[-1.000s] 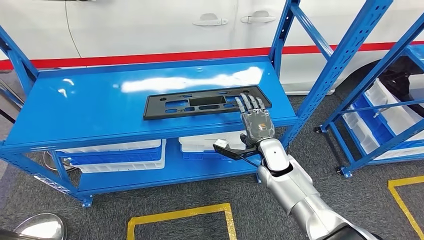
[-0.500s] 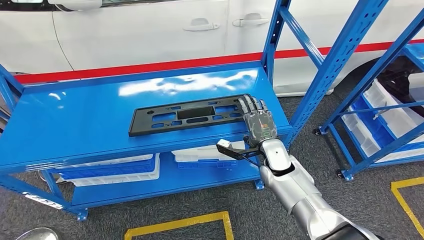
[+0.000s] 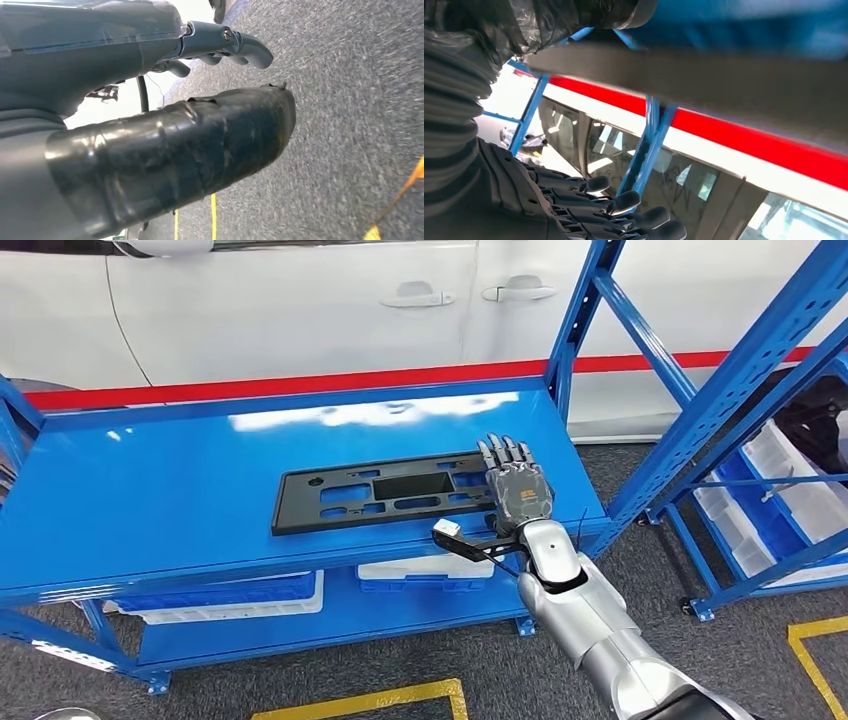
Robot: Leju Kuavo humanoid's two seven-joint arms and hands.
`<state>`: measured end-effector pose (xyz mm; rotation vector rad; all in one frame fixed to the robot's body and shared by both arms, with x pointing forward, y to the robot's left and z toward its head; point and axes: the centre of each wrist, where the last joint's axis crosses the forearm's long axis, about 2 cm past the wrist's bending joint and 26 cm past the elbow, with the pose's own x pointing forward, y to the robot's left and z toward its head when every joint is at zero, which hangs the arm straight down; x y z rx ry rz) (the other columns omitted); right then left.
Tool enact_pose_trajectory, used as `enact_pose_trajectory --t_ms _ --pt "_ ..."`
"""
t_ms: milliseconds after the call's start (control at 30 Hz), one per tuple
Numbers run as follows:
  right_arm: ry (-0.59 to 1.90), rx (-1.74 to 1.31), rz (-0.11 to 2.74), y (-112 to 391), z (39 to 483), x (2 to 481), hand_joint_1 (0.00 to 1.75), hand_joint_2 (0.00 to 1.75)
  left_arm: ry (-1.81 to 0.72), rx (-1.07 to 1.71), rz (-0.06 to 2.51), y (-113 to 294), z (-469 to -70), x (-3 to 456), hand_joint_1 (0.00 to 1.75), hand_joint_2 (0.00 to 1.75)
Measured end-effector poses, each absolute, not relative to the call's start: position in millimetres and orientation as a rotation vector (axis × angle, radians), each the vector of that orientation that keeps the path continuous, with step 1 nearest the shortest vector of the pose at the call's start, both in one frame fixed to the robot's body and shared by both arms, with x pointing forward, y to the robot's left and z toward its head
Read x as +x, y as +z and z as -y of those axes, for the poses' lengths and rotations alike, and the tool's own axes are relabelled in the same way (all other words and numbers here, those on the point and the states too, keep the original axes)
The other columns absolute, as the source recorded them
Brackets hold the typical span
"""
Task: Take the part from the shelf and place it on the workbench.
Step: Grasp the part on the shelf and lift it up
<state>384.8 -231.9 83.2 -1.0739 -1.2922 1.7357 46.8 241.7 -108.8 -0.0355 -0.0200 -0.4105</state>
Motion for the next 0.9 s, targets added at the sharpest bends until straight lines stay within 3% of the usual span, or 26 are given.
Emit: enact_pose_trajectory --t_ms 600,733,900 --pt "1.744 -1.044 1.277 75.9 229.8 378.7 0.01 1.75 -0.405 -0.035 0.016 -109.0 -242.4 46.3 0.0 0.0" --pt "1.77 -1.007 1.225 69.1 227.4 373.2 1.73 1.75 -0.393 -0.038 0.03 -108.7 -240.7 47.4 0.0 0.0" --pt "1.818 -0.952 1.128 62.5 226.5 369.1 1.75 1.75 -0.385 -0.041 0.047 -108.5 -239.5 48.2 0.0 0.0"
